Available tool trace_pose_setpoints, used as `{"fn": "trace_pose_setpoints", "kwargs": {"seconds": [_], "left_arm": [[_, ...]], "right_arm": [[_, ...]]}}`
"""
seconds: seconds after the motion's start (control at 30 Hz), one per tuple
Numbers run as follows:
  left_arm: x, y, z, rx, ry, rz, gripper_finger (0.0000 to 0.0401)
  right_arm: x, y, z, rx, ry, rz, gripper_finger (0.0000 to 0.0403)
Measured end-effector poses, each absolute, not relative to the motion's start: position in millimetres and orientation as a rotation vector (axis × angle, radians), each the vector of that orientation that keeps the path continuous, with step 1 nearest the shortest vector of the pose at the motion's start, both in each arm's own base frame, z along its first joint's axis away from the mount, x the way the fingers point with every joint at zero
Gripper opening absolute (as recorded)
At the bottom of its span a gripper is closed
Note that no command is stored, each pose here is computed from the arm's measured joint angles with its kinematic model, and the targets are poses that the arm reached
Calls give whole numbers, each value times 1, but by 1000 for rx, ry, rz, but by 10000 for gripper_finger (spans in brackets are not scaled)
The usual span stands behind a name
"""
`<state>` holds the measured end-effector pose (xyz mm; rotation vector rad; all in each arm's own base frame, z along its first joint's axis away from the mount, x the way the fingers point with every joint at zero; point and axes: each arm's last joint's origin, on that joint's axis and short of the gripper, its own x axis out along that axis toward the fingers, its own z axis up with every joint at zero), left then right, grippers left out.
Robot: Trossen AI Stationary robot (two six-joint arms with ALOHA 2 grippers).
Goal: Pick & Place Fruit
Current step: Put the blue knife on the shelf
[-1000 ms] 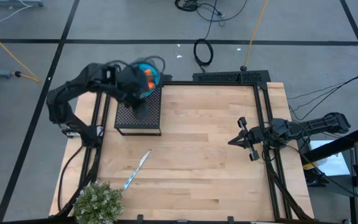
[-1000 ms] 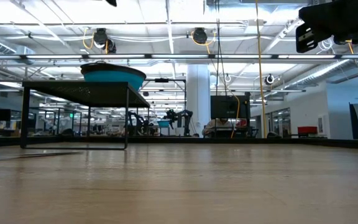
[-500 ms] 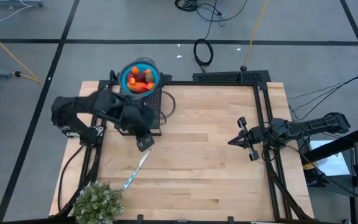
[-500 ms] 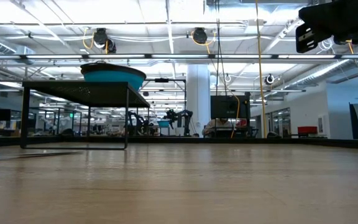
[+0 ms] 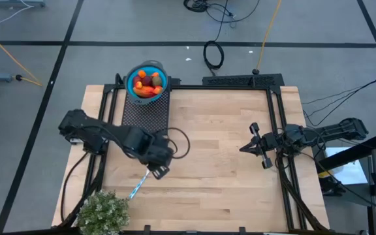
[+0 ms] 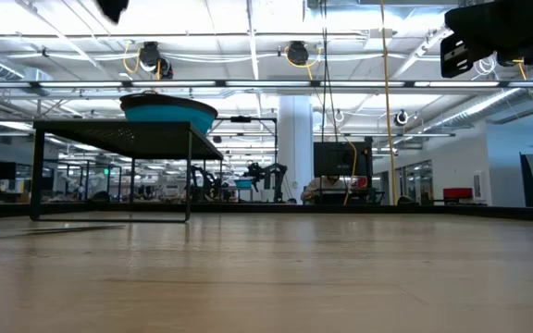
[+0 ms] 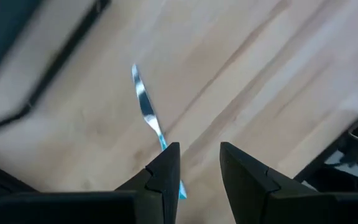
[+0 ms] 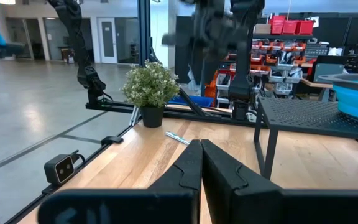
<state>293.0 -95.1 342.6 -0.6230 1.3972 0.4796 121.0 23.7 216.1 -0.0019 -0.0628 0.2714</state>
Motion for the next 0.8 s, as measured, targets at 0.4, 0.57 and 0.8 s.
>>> {"fn": "trace_pose_setpoints", "kwargs": {"seconds": [0.4, 0.57, 0.8], "left_arm": [[294, -115, 260, -796, 1464, 563, 113], [289, -121, 234, -853, 1456, 611, 113], [270, -133, 209, -863, 1524, 697, 113]], "right_arm": [[121, 24, 216, -2, -63, 272, 0], [121, 24, 216, -2, -63, 272, 0], [121, 24, 216, -3, -63, 272, 0]]}}
